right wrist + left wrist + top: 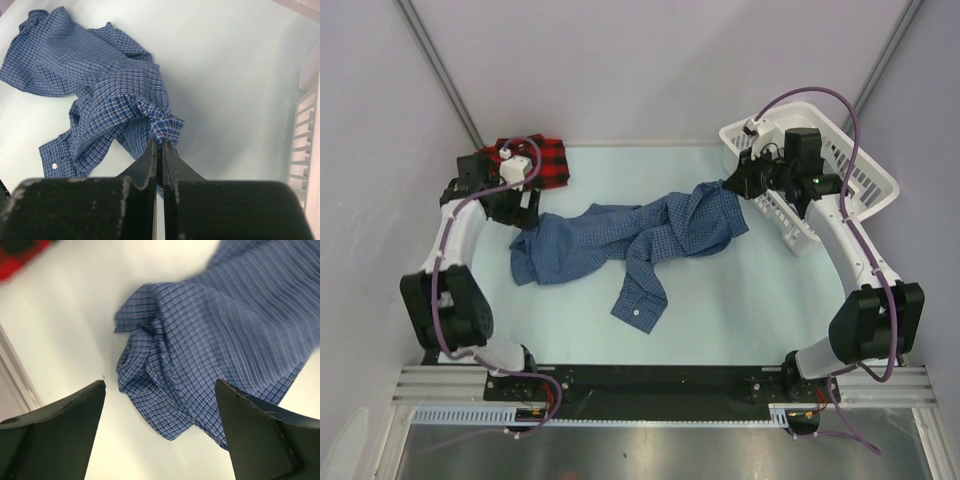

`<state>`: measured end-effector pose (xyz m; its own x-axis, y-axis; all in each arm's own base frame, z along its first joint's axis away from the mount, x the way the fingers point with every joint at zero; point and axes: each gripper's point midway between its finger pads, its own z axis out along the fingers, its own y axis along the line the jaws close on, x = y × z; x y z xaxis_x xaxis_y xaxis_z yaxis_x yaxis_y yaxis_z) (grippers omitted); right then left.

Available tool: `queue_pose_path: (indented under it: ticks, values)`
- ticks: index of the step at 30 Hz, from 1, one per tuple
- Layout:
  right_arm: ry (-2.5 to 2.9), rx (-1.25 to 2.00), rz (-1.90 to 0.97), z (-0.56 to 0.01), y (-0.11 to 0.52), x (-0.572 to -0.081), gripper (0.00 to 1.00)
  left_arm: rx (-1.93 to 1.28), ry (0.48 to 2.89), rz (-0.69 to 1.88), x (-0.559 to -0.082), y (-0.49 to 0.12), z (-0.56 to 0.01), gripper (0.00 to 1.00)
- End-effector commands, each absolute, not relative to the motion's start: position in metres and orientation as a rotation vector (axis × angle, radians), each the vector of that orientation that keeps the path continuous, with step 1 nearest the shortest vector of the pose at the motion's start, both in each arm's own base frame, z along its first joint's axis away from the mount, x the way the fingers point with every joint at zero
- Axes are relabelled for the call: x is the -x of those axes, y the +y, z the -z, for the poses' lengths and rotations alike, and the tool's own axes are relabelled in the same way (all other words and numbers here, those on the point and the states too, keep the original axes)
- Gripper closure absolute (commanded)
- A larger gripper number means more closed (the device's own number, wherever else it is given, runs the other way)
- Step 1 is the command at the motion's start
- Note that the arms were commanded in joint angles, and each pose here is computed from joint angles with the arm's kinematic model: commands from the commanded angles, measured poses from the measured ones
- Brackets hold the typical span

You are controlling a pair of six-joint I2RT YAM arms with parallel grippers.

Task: Fold and stack the long sleeve shirts
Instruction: Flatten the shirt out

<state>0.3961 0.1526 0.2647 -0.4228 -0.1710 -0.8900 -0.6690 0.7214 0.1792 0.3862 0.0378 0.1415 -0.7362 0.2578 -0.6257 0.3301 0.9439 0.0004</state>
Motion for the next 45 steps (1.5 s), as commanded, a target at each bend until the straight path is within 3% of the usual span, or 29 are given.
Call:
queue_pose_path:
  ticks: [1, 6, 12, 21, 24, 25, 26, 27, 28, 31, 35, 38, 45]
  values:
    - [1.871, 0.611, -0.622, -0.290, 0.156, -0.408, 1.00, -0.857, 2.204, 0.273, -0.339, -0.043, -0.181, 0.02]
    - [1.904, 0.565, -0.618, -0.276, 0.155, -0.418, 1.00, -1.296, 2.024, 0.436, -0.265, -0.157, -0.158, 0.02]
    - [1.948, 0.559, -0.590, -0.261, 0.148, -0.423, 1.00, -1.682, 1.815, 0.416, -0.221, -0.230, -0.099, 0.01]
    - [2.017, 0.546, -0.555, -0.238, 0.118, -0.406, 1.00, -1.823, 1.797, 0.307, -0.236, -0.265, -0.033, 0.04]
    - [2.030, 0.557, -0.552, -0.228, 0.114, -0.398, 1.00, -1.908, 1.825, 0.275, -0.229, -0.256, -0.012, 0.21]
    - [2.034, 0.560, -0.550, -0.225, 0.113, -0.396, 1.00, -1.922, 1.844, 0.261, -0.229, -0.252, -0.009, 0.50]
    - [2.048, 0.565, -0.552, -0.218, 0.112, -0.392, 0.99, -1.945, 1.882, 0.266, -0.223, -0.246, -0.006, 0.69]
    - [2.044, 0.574, -0.552, -0.218, 0.111, -0.389, 0.96, -1.909, 1.894, 0.282, -0.227, -0.250, -0.019, 0.89]
    - [2.041, 0.600, -0.539, -0.216, 0.109, -0.388, 0.93, -1.873, 1.908, 0.309, -0.228, -0.251, -0.031, 1.00]
    - [2.032, 0.636, -0.516, -0.214, 0.102, -0.383, 0.81, -1.633, 1.923, 0.577, -0.234, -0.260, -0.122, 1.00]
    - [1.969, 0.707, -0.489, -0.225, 0.098, -0.384, 0.28, -1.236, 1.790, 0.726, -0.282, -0.262, -0.272, 1.00]
    - [1.911, 0.770, -0.467, -0.230, 0.103, -0.390, 0.16, -1.081, 1.720, 0.702, -0.306, -0.251, -0.338, 1.00]
    - [1.699, 0.916, -0.504, -0.259, 0.141, -0.389, 0.05, -0.708, 1.619, 0.689, -0.356, -0.224, -0.430, 1.00]
